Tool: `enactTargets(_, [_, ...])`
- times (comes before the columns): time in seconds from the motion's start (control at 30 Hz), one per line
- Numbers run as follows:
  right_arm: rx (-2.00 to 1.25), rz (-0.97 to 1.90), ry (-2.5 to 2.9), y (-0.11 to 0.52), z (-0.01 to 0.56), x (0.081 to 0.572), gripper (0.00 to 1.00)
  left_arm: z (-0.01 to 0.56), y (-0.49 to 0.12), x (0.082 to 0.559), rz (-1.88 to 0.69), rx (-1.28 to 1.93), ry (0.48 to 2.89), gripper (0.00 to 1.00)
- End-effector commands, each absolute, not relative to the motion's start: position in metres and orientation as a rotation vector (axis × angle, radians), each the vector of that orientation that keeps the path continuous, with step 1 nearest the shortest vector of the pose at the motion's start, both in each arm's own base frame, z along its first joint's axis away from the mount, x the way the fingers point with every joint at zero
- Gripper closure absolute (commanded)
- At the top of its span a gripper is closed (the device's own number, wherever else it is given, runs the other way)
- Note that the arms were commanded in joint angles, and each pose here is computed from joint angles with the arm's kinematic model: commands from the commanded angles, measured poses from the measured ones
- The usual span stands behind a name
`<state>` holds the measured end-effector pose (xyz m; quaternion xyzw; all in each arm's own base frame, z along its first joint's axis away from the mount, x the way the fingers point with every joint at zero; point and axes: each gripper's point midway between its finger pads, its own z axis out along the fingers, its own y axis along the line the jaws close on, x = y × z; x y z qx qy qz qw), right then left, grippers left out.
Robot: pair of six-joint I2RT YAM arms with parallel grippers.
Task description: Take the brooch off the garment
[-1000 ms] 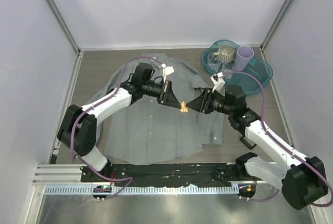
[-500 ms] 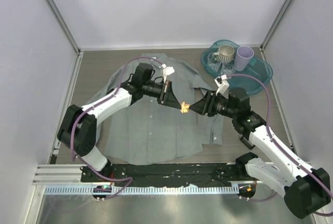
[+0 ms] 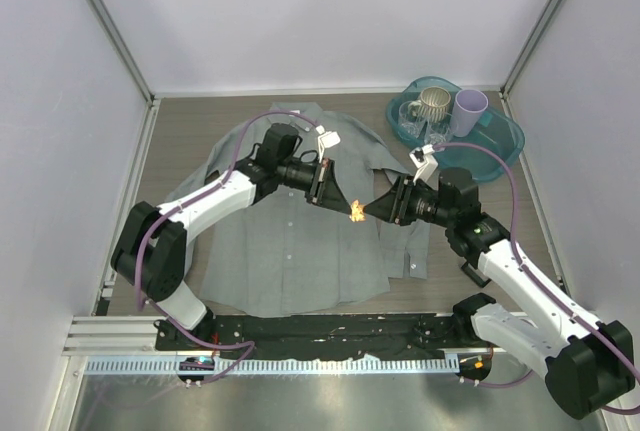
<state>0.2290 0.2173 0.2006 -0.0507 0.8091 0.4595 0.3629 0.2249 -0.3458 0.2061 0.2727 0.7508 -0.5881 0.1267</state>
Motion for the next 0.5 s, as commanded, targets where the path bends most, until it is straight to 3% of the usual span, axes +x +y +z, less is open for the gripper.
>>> enactTargets(0.0, [-0.205,1.238,1.967,0.2251,0.2327,0.2321,0.67,0.2339,-0.3471,0.2105,-1.749,0.895,2.069,1.00])
enactTargets(0.17, [-0.212,1.265,1.944,0.2277,0.2361,0.2314,0.69,0.2337,-0.3480,0.2084,-1.755,0.906,2.066,1.00])
enactTargets(0.37, [-0.228,1.294,1.939,0.2301,0.2360,0.2279,0.80,0.2330,-0.3487,0.2076,-1.755,0.912,2.065,1.00])
enactTargets(0.47, [-0.237,1.306,1.944,0.2304,0.2334,0.2242,0.82,0.2333,-0.3488,0.2079,-1.753,0.911,2.066,1.00])
